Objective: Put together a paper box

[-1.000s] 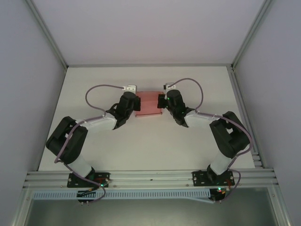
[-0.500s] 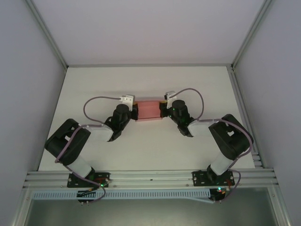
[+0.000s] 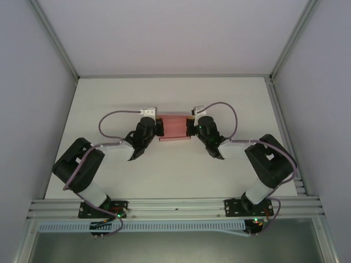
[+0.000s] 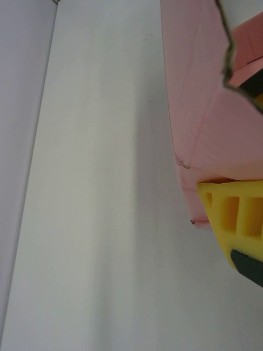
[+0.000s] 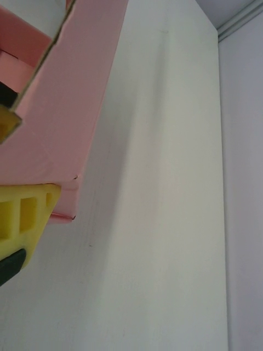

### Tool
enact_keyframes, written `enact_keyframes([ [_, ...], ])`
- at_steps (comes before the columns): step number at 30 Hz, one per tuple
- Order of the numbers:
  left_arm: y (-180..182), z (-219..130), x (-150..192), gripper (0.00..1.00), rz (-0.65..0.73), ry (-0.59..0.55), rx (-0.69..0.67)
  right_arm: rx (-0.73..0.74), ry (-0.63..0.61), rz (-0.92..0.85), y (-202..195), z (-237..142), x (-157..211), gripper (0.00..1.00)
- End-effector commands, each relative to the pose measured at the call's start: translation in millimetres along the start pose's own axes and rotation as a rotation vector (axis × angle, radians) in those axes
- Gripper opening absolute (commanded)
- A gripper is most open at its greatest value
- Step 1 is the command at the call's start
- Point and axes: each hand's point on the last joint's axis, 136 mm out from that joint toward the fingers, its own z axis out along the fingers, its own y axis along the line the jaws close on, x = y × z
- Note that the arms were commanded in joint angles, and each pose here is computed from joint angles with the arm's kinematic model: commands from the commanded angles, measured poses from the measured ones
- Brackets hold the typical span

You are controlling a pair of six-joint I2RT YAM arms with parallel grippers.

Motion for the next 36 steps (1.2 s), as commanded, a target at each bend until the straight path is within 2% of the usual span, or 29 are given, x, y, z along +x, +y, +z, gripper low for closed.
enact_keyframes([
  [1,-40,-3,5,0.0,-0.062,0.041,0.134,-0.106,0.109,0.009,34,-3,22,0.0],
  [5,-40,-2,14,0.0,-0.128,0.055,0.157,-0.085,0.124,0.055,31,0,31,0.0],
  [11,-30,-23,31,0.0,-0.022,0.024,0.197,-0.078,0.061,-0.04,22,-14,40,0.0],
  [15,-26,-33,55,0.09,0.073,0.066,0.232,-0.067,0.053,-0.122,12,-25,54,0.0],
  [19,-30,-40,61,0.21,0.082,0.103,0.265,-0.072,0.089,-0.138,11,-30,64,0.0],
  [20,-30,-43,60,0.3,0.081,0.106,0.264,-0.07,0.094,-0.143,11,-31,67,0.0],
  [21,-31,-45,58,0.46,0.083,0.111,0.264,-0.057,0.098,-0.147,9,-31,69,0.0],
  [24,-31,-56,52,0.61,0.093,0.128,0.245,-0.045,0.112,-0.167,10,-33,75,0.0],
  [27,-26,-68,45,1.0,0.117,0.157,0.176,-0.019,0.124,-0.173,9,-34,77,0.0],
  [33,9,-97,23,1.0,0.049,0.172,-0.046,0.013,0.142,-0.171,6,-35,83,0.0],
  [36,8,-110,5,1.0,-0.007,0.177,-0.079,0.019,0.151,-0.179,5,-35,87,0.0],
])
